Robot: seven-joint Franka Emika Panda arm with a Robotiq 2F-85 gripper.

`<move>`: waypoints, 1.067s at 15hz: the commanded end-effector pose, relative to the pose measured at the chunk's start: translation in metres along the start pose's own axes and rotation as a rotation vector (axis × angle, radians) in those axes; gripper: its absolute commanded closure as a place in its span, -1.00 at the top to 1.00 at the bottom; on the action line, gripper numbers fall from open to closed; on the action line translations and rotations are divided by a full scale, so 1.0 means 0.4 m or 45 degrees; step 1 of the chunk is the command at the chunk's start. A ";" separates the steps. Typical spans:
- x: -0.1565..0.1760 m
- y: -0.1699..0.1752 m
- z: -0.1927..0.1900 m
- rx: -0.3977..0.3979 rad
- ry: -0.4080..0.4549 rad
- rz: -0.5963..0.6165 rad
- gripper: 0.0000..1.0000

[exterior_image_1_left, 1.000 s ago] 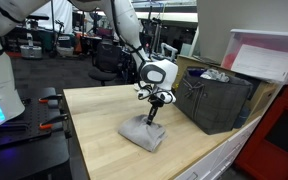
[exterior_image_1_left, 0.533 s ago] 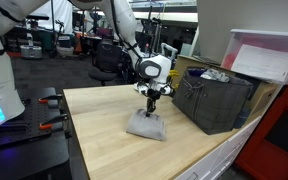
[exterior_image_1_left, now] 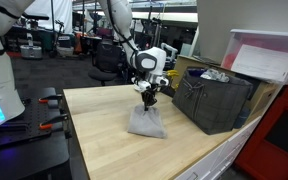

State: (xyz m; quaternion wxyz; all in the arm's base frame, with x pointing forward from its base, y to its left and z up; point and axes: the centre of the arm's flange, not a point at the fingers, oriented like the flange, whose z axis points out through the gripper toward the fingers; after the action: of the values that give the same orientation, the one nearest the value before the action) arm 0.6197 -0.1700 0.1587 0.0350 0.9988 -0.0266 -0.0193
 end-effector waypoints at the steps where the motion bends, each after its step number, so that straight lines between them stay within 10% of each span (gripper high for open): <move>1: -0.088 0.001 -0.064 0.013 0.052 -0.253 -0.98; 6: -0.098 -0.031 -0.094 0.062 0.145 -0.578 -0.98; 15: -0.006 -0.114 -0.146 0.087 0.265 -0.577 -0.98; 16: -0.009 -0.124 -0.149 0.091 0.262 -0.595 -0.41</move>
State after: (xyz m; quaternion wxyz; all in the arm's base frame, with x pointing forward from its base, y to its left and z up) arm 0.6194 -0.1240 0.2064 -0.0034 0.9788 0.1939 0.0660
